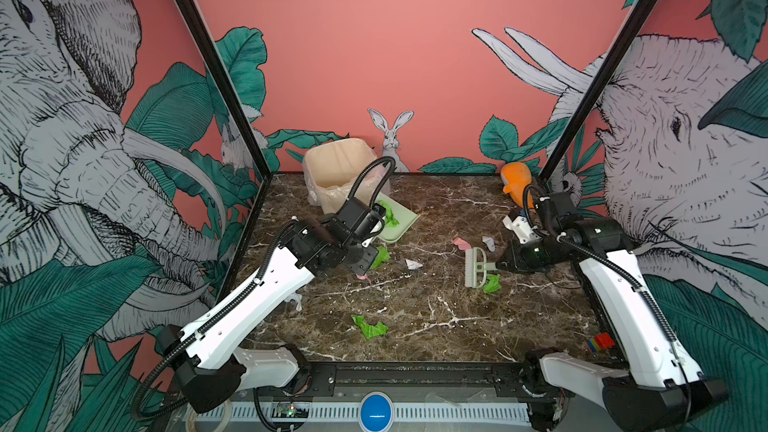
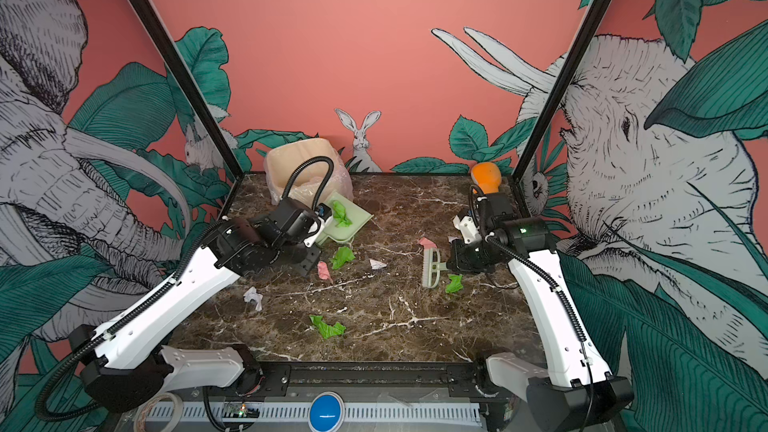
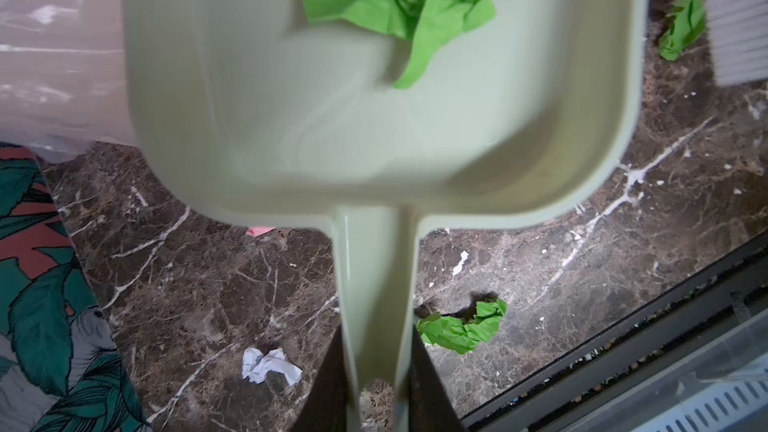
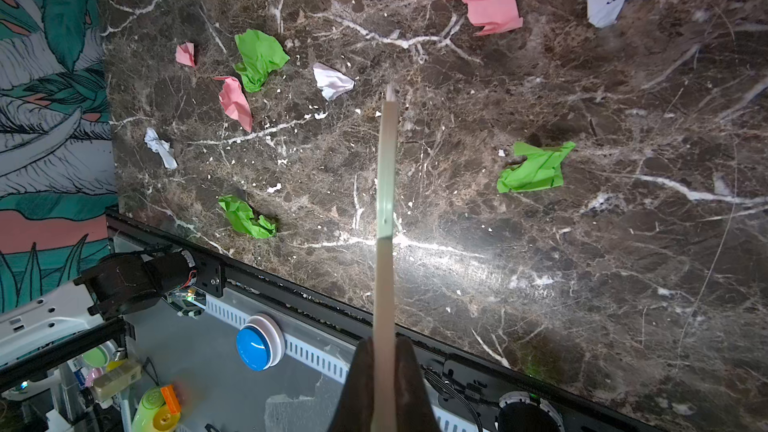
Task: Sweep away the paper scraps from the table
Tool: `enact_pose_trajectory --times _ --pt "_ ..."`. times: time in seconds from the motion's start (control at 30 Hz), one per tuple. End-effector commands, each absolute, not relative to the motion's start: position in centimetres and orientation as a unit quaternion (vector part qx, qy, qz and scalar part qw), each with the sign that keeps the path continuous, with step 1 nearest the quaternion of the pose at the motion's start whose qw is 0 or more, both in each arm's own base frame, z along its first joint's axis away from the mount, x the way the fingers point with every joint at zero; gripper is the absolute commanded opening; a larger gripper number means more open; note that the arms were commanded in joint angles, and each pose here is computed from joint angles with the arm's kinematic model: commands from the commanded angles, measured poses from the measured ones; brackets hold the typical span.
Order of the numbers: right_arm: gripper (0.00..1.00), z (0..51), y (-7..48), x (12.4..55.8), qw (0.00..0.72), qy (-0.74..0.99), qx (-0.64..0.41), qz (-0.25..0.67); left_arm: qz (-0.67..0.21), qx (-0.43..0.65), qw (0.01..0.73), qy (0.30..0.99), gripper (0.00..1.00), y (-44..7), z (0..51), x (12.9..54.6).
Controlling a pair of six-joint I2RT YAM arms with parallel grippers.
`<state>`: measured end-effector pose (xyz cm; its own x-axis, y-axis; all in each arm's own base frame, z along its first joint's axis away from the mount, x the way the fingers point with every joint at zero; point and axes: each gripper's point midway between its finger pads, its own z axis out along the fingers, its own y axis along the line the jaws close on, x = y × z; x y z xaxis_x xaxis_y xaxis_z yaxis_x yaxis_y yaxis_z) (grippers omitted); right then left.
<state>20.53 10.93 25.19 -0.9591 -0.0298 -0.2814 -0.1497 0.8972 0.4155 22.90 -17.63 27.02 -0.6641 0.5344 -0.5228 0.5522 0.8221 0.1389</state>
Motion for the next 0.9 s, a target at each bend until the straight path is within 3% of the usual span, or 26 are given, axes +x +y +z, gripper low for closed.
enact_pose_trajectory --times 0.0,0.87 --pt "0.00 25.5 11.2 20.8 0.143 0.961 -0.058 0.231 0.009 0.282 0.271 0.920 0.13 -15.3 27.8 22.6" --pt "0.00 25.9 11.5 21.0 0.137 0.958 -0.071 0.243 0.081 0.165 0.308 0.934 0.15 -7.4 31.8 29.1"
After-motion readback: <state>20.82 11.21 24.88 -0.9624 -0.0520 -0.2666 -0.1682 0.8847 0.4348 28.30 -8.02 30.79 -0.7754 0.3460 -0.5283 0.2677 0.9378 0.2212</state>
